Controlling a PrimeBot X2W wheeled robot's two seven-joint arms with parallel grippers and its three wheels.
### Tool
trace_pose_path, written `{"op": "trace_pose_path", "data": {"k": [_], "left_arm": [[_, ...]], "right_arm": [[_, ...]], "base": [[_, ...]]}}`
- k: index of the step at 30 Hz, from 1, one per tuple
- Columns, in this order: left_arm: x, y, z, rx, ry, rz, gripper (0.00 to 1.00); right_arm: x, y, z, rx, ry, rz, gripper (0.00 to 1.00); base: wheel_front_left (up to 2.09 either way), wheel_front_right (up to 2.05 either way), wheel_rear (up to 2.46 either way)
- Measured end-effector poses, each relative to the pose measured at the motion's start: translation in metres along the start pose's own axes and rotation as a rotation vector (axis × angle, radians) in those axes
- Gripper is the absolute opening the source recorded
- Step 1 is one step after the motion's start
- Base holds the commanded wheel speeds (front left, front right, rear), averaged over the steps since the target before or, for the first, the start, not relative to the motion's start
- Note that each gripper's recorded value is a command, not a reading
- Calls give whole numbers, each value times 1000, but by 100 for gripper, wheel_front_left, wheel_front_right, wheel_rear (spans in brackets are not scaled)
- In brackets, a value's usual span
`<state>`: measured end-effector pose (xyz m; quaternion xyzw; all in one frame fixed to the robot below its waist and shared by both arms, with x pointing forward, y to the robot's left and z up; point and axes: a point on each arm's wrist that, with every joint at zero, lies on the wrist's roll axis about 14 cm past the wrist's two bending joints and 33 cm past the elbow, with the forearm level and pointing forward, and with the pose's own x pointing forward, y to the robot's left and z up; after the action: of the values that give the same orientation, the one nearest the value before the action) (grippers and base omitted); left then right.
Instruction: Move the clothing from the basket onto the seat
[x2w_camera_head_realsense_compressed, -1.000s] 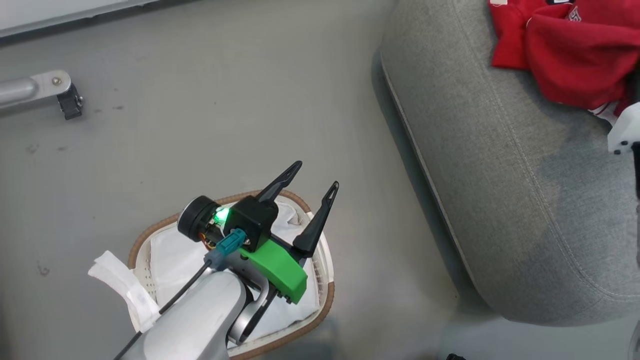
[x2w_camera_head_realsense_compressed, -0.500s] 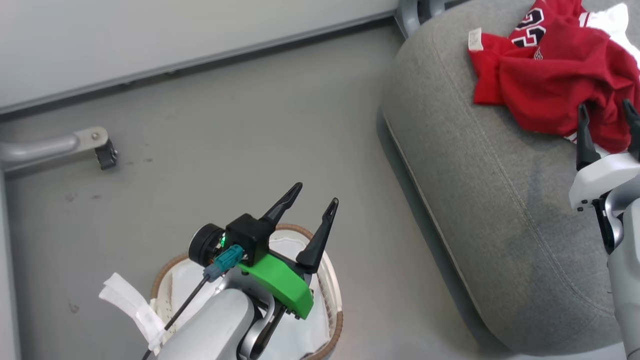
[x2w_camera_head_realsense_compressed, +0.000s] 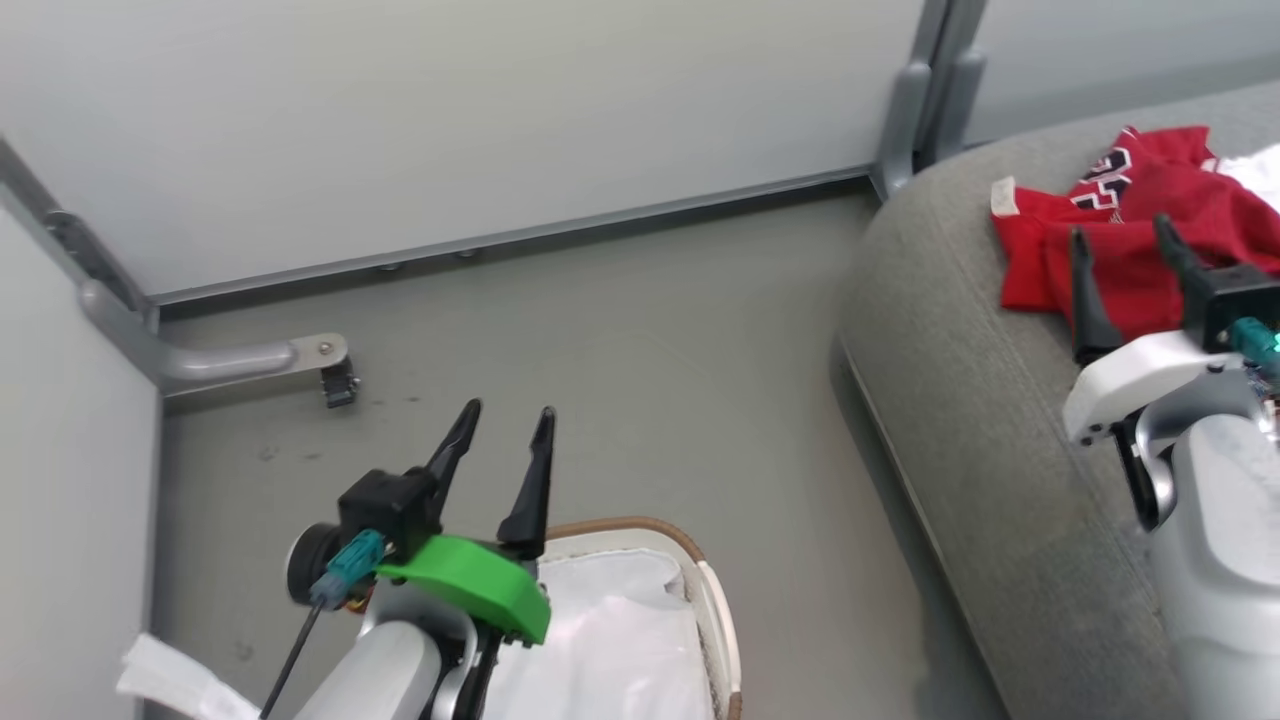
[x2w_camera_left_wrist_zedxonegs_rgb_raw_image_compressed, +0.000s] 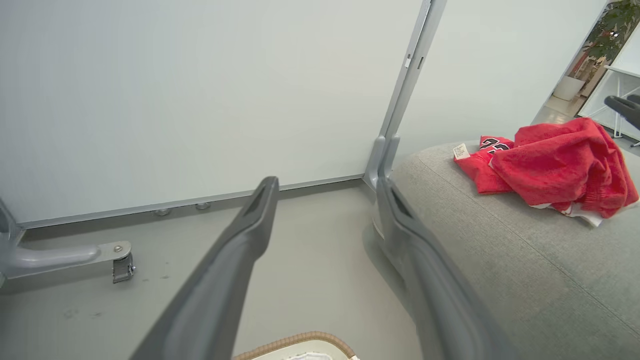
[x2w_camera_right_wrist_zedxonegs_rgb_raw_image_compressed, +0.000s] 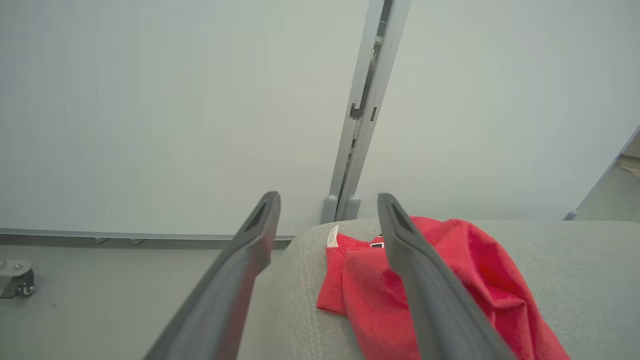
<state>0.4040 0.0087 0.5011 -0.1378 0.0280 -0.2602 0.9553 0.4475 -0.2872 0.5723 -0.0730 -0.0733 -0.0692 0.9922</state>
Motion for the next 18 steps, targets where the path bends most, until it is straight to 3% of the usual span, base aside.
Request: {"op": "trace_pose_path", "data": {"k": [10,18], "left_arm": [[-71,71,18,27,-66,276,100],[-117,93,18,-9,-103,427,100]], "right_arm": [[-19,92,9,135,-44,180,100],[-49,118,-2,183,-19,232,100]], "base": [[0,0,0],[0,0,0]]}}
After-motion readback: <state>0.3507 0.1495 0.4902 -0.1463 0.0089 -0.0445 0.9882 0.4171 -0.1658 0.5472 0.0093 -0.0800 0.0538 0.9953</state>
